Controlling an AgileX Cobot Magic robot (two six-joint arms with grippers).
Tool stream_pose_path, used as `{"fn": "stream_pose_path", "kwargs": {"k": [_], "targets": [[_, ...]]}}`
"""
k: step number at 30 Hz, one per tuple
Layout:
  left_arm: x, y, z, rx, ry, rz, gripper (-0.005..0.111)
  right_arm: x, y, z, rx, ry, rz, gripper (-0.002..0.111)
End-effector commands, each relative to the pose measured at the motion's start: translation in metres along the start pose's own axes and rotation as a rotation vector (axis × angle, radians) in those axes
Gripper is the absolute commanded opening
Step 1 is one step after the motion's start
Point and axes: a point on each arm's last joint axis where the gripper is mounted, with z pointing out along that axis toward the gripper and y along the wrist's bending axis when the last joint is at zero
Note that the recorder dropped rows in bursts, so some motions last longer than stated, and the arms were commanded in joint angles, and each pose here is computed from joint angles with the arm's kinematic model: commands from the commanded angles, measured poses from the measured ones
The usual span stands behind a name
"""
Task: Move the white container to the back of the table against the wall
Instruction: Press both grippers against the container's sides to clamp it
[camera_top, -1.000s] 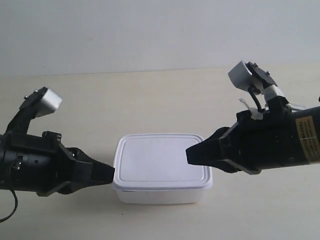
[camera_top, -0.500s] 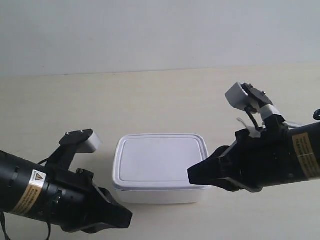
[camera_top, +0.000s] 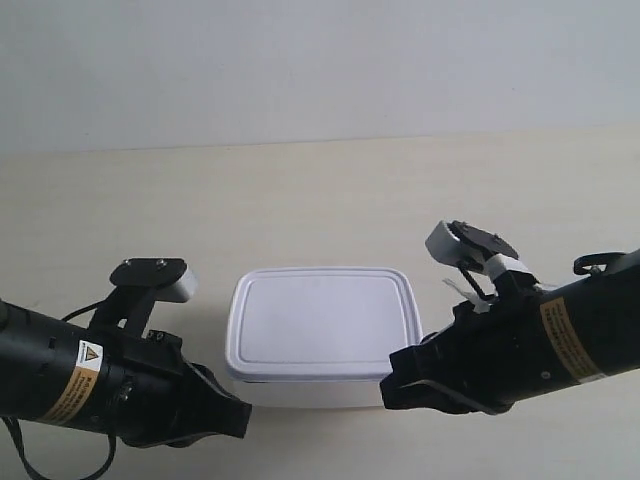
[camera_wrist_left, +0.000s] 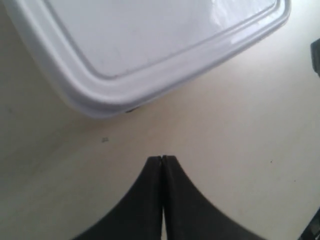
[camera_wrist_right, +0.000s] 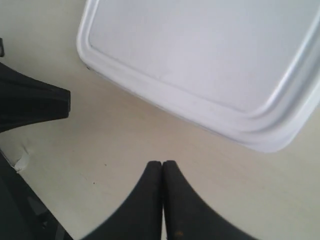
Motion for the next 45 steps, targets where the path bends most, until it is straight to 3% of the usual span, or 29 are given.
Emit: {"fn": "stream_pose_path", "kwargs": {"k": [1, 11, 45], "targets": [[-0.003, 0.001, 0.000, -0.026, -0.019, -0.001, 0.000, 0.002, -0.004, 0.005, 0.014, 0.016, 0.004, 0.000], [0.001, 0.009, 0.013, -0.056, 0.022, -0.043, 0.000, 0.000, -0.009, 0.006, 0.060, 0.000, 0.007, 0.000], [-0.041, 0.011, 0.054, -0.067, 0.013, -0.036, 0.000, -0.010, -0.036, 0.024, 0.223, -0.008, 0.039, 0.000]]}}
